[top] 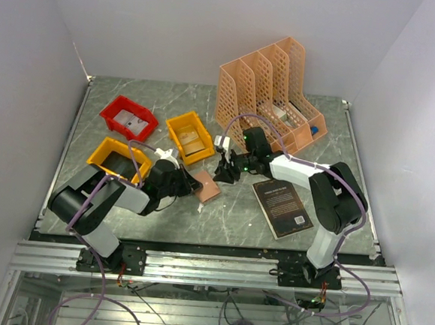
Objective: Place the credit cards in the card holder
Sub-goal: Close the card holder at the center of the board.
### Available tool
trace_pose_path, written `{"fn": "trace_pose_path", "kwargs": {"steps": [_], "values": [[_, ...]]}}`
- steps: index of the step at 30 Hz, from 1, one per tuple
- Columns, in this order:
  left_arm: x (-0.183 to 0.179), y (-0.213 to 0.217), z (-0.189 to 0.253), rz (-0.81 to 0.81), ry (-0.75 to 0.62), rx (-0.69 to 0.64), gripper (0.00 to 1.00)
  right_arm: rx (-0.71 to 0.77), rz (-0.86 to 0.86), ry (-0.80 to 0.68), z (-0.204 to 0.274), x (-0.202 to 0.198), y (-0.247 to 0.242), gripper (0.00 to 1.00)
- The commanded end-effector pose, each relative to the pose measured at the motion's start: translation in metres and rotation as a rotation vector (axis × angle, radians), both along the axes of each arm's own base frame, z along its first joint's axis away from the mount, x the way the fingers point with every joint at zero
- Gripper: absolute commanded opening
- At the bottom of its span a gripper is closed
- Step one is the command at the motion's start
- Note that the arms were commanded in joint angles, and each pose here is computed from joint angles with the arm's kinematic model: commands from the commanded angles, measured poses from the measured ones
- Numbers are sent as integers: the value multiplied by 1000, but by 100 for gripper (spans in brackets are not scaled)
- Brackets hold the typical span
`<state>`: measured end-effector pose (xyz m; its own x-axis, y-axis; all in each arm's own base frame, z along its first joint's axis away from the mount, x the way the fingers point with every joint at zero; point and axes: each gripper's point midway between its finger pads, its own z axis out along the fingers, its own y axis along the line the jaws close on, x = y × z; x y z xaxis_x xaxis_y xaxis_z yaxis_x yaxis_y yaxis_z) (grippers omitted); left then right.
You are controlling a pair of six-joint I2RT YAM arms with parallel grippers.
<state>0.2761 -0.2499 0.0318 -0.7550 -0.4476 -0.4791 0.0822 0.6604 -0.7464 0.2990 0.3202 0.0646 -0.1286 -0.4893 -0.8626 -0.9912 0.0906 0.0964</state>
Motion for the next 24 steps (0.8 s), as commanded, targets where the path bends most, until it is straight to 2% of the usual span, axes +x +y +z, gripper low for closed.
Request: {"fn": "trace_pose_path", "kwargs": {"steps": [1, 6, 10, 14, 16, 21, 24], "values": [[-5, 3, -13, -13, 18, 38, 8, -23, 15, -16, -1, 4, 0, 31], [-5, 3, -11, -13, 14, 43, 8, -40, 5, 0, -6, 6, 0, 23], [-4, 3, -9, -14, 10, 43, 8, -57, 9, 12, -10, 6, 0, 13], [-3, 3, -5, -15, 2, 46, 8, -67, 0, 15, -12, 7, -1, 12], [-3, 3, -3, -17, -1, 49, 8, -66, 4, 15, -11, 7, 0, 0], [2, 2, 15, -20, -49, 45, 11, -55, 20, 15, -7, 4, 0, 0], [9, 6, 30, -8, -86, 83, 19, -41, 30, 18, -3, 2, 2, 0]]}}
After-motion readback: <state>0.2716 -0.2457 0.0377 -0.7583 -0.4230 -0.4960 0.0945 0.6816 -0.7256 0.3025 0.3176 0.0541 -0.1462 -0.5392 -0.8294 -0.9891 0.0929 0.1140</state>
